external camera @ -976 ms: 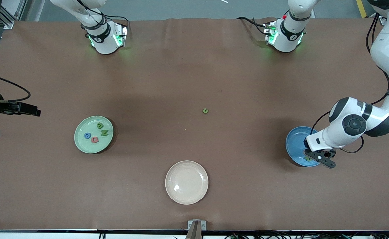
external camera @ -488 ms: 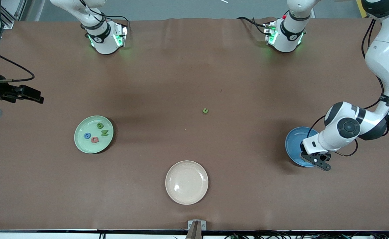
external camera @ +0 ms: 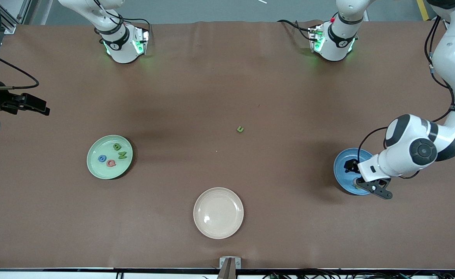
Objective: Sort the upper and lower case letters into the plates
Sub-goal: 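Open the left gripper to drop the x onto the blue plate, then move the left gripper over the green n on the table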
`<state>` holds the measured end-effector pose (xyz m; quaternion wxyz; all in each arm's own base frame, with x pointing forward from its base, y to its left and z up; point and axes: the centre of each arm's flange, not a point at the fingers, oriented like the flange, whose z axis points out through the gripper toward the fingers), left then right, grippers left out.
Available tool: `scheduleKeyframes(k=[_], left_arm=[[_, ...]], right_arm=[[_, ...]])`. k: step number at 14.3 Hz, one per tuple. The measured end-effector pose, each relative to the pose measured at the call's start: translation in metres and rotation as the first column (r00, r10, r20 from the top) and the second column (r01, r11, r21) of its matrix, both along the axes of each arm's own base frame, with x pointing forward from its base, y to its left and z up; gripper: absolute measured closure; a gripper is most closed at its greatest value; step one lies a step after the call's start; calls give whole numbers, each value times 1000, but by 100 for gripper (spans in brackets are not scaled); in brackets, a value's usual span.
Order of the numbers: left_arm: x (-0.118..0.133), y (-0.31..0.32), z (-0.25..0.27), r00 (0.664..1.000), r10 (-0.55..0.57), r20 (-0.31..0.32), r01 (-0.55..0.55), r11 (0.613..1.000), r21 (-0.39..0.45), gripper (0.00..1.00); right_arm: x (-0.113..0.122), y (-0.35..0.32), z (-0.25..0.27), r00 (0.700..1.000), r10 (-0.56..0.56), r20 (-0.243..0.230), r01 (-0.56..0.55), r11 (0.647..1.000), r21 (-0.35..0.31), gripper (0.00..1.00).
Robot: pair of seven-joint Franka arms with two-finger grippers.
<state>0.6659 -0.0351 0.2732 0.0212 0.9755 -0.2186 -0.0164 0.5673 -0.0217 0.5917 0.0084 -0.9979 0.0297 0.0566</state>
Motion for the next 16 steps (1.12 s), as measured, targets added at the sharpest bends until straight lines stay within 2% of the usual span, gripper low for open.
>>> scheduleKeyframes(k=[3,7,10,13,16], left_arm=[[-10,-43,57,993,111,-39,-111,994,19,0],[-42,-135,99,947,313,-68,-311,950,29,0],[-79,-221,97,897,434,-84,-427,900,88,0],[-124,-305,83,856,511,-74,-499,856,135,0],[-145,-344,68,818,572,-64,-562,817,128,0]], right_arm=[[-3,0,6,1000,0,11,0,1000,0,0],[-17,-2,15,999,-4,33,4,1000,1,0],[-33,-3,18,999,-7,41,7,1000,2,0],[-40,-2,22,999,-5,47,5,1000,3,0],[-44,-2,28,998,-4,56,4,1000,3,0]])
